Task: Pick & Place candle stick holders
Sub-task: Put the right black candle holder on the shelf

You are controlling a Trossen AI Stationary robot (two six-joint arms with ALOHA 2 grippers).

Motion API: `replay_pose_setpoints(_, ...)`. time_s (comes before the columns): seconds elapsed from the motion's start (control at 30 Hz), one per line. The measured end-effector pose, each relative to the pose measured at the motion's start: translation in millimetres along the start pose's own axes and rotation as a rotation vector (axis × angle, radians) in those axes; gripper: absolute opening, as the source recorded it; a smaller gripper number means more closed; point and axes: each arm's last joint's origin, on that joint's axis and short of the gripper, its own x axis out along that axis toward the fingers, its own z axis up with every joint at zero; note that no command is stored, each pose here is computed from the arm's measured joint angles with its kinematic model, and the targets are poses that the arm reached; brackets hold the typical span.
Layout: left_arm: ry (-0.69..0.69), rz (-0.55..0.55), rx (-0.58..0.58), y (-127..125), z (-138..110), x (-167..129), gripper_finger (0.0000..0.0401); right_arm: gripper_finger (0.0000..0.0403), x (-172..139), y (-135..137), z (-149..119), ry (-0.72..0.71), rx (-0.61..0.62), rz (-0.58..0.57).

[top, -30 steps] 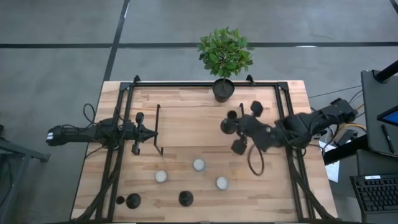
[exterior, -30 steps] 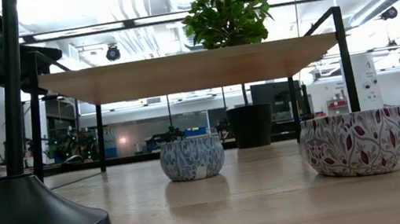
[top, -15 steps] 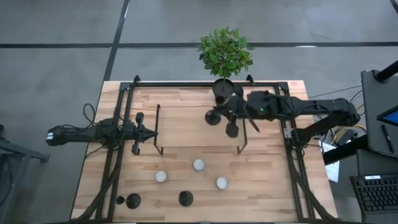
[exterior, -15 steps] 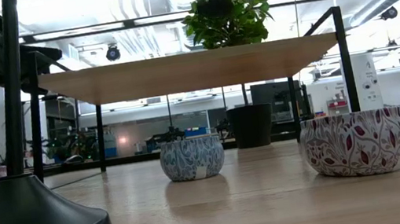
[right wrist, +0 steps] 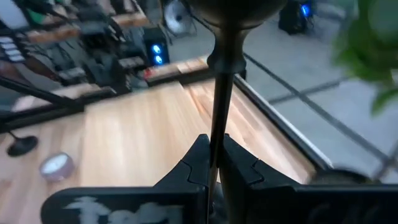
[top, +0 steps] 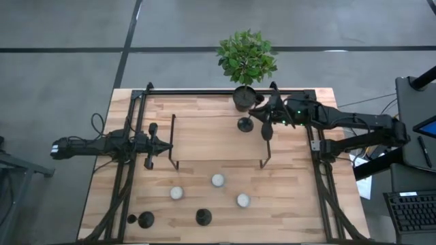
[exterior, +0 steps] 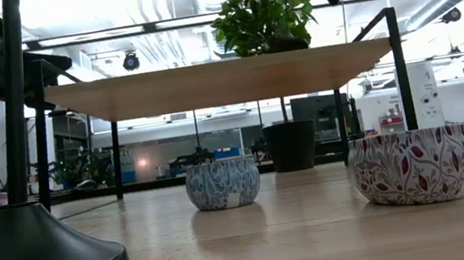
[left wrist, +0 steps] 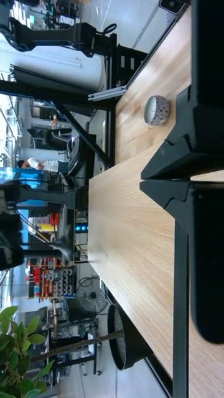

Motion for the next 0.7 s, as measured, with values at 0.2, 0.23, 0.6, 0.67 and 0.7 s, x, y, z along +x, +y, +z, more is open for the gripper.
replay_pose_setpoints(0.2,0.000,0.000,0.000,0.0,0.0,0.0,0.0010,0.0013,-1.9,-4.0,-11.8,0.029,0.021,-0.047)
replay_pose_setpoints(0.23,0.000,-0.001,0.000,0.0,0.0,0.0,0.0010,0.0013,-0.5,-4.7,-14.6,0.050,0.019,-0.063)
replay_pose_setpoints(0.6,0.000,0.000,0.000,0.0,0.0,0.0,0.0010,0.0013,4.4,-7.6,-21.4,0.100,0.039,-0.150)
replay_pose_setpoints(0.67,0.000,0.000,0.000,0.0,0.0,0.0,0.0010,0.0013,3.1,-8.6,-21.2,0.094,0.035,-0.184)
replay_pose_setpoints(0.7,0.000,-0.001,0.000,0.0,-0.1,0.0,0.0010,0.0013,2.9,-8.8,-21.4,0.096,0.034,-0.191)
